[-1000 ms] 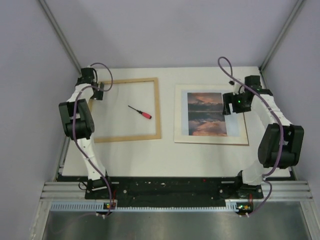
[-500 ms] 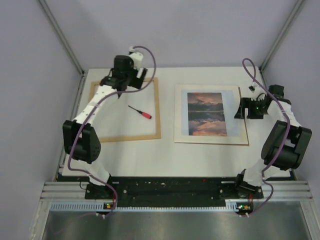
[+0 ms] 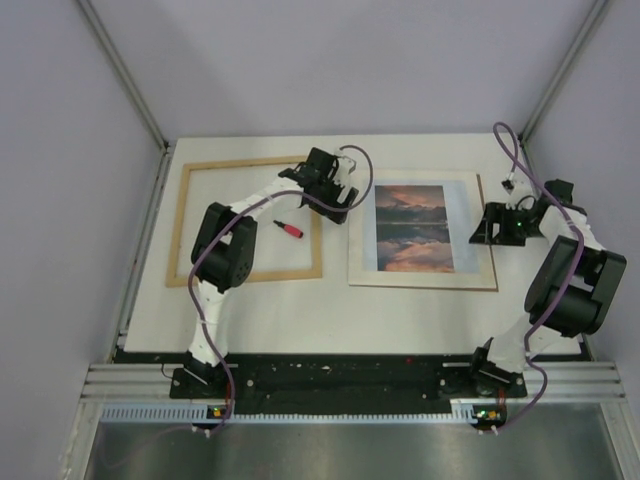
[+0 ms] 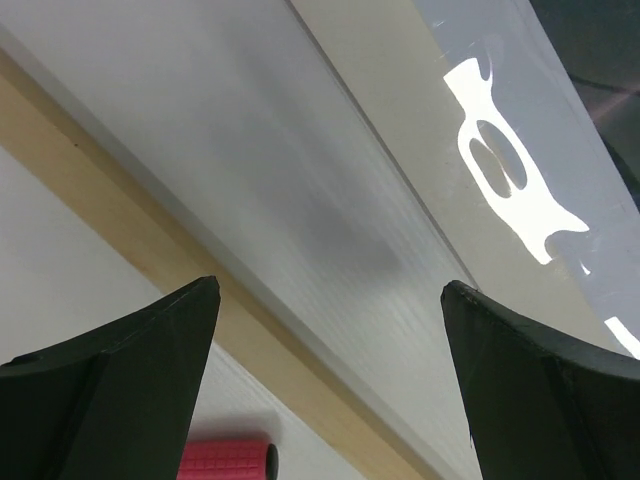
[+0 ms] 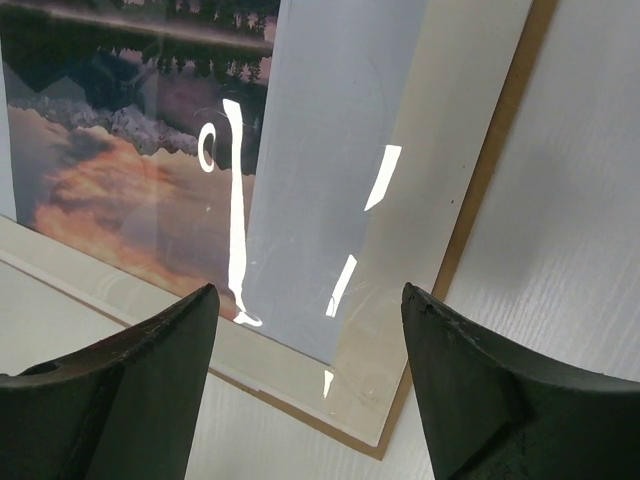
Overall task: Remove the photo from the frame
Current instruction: Adjust the photo frame item on the photo frame.
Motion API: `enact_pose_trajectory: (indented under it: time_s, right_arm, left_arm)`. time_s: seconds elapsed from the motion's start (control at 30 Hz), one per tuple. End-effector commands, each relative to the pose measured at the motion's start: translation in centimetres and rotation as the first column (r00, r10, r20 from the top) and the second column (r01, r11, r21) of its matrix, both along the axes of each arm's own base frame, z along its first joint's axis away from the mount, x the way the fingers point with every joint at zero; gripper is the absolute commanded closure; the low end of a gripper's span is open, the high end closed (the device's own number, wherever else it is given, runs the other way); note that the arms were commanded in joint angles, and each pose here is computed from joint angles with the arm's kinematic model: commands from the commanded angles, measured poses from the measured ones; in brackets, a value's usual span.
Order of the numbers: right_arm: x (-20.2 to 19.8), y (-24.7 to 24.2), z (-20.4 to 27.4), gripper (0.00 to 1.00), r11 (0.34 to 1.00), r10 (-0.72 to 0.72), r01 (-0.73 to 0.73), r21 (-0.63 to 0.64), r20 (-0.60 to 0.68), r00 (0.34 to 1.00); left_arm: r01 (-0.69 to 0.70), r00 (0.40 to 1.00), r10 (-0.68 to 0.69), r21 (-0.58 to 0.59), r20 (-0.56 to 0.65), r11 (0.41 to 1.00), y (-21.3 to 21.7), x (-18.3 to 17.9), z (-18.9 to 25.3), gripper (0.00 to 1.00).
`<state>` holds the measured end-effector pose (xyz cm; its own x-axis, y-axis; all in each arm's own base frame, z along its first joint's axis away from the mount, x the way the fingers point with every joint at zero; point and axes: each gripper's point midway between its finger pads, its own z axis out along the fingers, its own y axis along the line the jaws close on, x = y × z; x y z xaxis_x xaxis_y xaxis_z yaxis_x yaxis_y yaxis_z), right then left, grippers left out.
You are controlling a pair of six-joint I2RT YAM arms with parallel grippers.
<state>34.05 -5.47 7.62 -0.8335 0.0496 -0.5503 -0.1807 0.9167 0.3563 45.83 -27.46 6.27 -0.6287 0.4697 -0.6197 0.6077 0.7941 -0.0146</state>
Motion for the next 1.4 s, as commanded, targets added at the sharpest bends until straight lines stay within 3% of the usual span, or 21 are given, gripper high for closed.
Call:
enact_pose_trajectory:
  time_s: [0.0, 0.23, 0.53, 0.87, 1.37]
  right_arm:
    - [-0.1, 0.5, -0.3, 0.27, 0.999, 0.035, -0.036, 0.026, 0.022, 0.999]
    - [-0.3, 0.2, -0.9, 0.28, 0.999, 0.025, -0.025, 0.019, 0.002, 1.000]
    - [-0.4, -0.2, -1.5, 0.29, 1.000, 0.013, -0.013, -0.010, -0.007, 1.000]
    - [-0.6, 0.6, -2.3, 0.32, 0.999, 0.032, -0.031, 0.043, -0.022, 0.999]
    - [-1.2, 0.8, -4.5, 0.36, 0.997, 0.026, -0.019, 0.075, -0.089, 0.996]
  left_arm:
    - [0.009, 1.000, -0.007, -0.188, 0.014, 0.982, -3.3, 1.1, 3.5, 0.01]
    - [-0.036, 0.990, -0.017, -0.376, -0.138, 0.926, -6.7, -0.6, 3.8, 0.01]
    - [-0.080, 0.975, -0.006, -0.376, -0.223, 0.923, -8.0, -1.4, 0.9, 0.01]
    - [-0.097, 0.954, -0.033, -0.410, -0.299, 0.907, -9.2, -2.7, -0.8, 0.01]
    - [-0.090, 0.946, -0.087, -0.510, -0.313, 0.855, -10.0, -3.5, 3.1, 0.01]
